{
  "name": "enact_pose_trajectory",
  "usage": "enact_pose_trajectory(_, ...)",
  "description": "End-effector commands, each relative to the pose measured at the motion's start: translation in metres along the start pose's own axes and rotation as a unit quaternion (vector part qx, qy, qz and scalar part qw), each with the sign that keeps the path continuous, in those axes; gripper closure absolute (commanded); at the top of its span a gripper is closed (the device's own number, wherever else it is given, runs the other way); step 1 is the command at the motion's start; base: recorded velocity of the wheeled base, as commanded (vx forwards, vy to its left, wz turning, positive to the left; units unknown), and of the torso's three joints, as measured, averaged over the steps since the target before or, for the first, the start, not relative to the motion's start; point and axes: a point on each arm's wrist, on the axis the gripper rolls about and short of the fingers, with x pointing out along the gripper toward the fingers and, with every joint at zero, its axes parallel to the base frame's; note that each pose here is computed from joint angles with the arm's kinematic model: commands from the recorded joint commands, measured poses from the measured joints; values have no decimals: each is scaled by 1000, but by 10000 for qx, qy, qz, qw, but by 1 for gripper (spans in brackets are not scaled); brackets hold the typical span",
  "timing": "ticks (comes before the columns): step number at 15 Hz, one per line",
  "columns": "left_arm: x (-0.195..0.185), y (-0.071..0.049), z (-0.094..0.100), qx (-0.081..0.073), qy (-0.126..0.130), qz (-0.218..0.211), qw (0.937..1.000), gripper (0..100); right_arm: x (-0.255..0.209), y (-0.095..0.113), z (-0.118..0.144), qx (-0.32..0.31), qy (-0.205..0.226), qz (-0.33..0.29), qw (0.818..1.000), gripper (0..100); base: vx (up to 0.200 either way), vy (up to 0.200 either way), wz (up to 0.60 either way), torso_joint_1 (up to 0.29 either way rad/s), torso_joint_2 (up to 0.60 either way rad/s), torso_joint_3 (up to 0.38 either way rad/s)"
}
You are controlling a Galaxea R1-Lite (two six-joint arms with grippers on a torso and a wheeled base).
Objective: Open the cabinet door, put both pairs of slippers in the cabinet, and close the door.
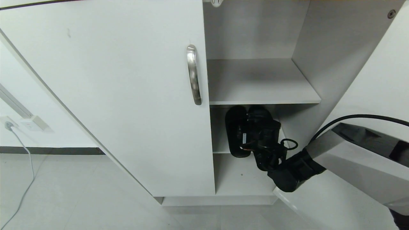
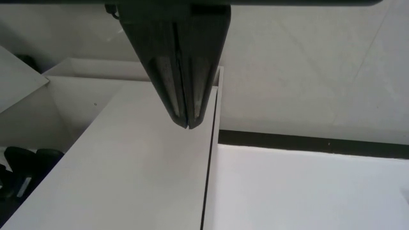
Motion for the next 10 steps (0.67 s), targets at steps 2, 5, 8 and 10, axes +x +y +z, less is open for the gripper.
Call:
enact_pose_trajectory(2, 0, 0, 0, 5, 5, 5, 10000, 100, -62, -5, 11, -34, 24, 424, 9991, 0, 0, 0, 0, 0, 0, 0)
enact_pose_trajectory(5, 0, 0, 0, 5, 5, 5, 10000, 100, -110, -11, -7, -97, 46, 799, 9967, 0, 0, 0, 0, 0, 0, 0)
enact_pose_trajectory(8, 0, 0, 0, -3, 5, 5, 10000, 100, -123, -11, -12, -105, 49, 937, 9955, 0, 0, 0, 0, 0, 0, 0)
enact_pose_trajectory(10, 0, 0, 0, -3, 5, 5, 10000, 100, -124, -11, -12, -100, 43, 944, 9955, 0, 0, 0, 0, 0, 0, 0)
